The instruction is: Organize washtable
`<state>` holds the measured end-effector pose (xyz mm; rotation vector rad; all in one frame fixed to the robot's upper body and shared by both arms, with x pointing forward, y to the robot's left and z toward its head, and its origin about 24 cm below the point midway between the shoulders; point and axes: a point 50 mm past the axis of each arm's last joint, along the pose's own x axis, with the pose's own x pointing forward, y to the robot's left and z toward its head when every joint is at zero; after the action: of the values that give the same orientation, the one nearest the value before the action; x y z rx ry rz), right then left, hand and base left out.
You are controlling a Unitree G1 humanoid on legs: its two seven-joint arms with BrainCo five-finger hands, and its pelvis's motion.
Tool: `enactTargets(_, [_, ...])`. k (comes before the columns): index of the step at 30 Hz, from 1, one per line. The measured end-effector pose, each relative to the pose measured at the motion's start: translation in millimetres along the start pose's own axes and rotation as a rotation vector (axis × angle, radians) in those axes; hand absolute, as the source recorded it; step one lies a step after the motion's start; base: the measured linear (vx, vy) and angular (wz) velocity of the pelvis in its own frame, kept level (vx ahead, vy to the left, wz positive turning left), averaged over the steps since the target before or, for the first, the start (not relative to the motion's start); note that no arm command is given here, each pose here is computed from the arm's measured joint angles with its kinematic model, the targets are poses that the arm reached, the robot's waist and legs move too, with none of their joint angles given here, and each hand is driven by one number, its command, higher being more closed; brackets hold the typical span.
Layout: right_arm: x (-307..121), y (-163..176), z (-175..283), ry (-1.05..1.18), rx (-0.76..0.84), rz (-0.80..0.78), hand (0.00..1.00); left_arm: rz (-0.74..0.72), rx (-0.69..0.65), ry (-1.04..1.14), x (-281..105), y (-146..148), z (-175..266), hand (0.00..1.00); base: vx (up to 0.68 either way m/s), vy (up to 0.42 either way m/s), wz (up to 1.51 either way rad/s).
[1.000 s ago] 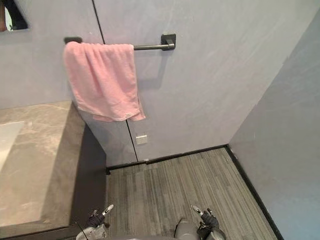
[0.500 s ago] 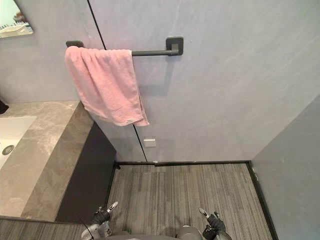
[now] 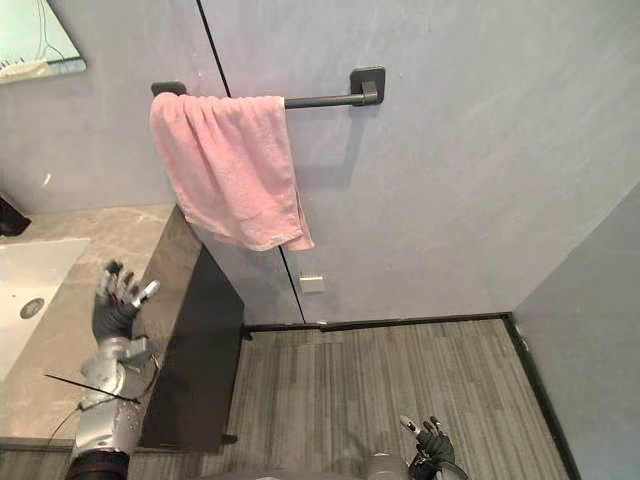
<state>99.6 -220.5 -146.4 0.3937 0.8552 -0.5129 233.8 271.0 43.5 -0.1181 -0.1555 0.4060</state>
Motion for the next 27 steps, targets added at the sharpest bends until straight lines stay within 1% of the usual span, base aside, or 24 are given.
enactTargets(3, [1, -1, 5, -0.014, -0.017, 0.019, 0.00, -0.070, 0.029, -0.121, 18, -7, 30, 0.00, 0.05, -0.024, -0.01])
enactTargets(4, [1, -1, 9, -0.031, -0.022, 0.026, 0.00, -0.120, 0.072, -0.190, 31, -9, 50, 0.00, 0.03, -0.020, -0.03])
enactTargets(10, [0, -4, 9, -0.025, -0.072, 0.047, 0.00, -0.217, 0.158, -0.367, 58, -19, 100, 0.00, -0.03, 0.014, -0.04])
enactTargets(13, [-1, -4, 6, -0.014, -0.089, 0.066, 0.00, -0.222, 0.185, -0.419, 69, -20, 116, 0.00, -0.08, 0.023, -0.04])
enactTargets(18, [-4, 0, -1, 0.004, -0.125, 0.094, 0.00, -0.207, 0.258, -0.396, 88, -13, 123, 0.00, -0.11, 0.009, -0.19])
enactTargets(23, [-7, -3, 0, -0.011, -0.134, 0.095, 0.00, -0.206, 0.238, -0.415, 103, -19, 137, 0.00, -0.04, -0.018, -0.17])
enactTargets(27, [-7, 5, 5, -0.036, -0.152, 0.130, 0.00, -0.185, 0.206, -0.455, 117, -23, 158, 0.00, 0.02, -0.023, -0.26])
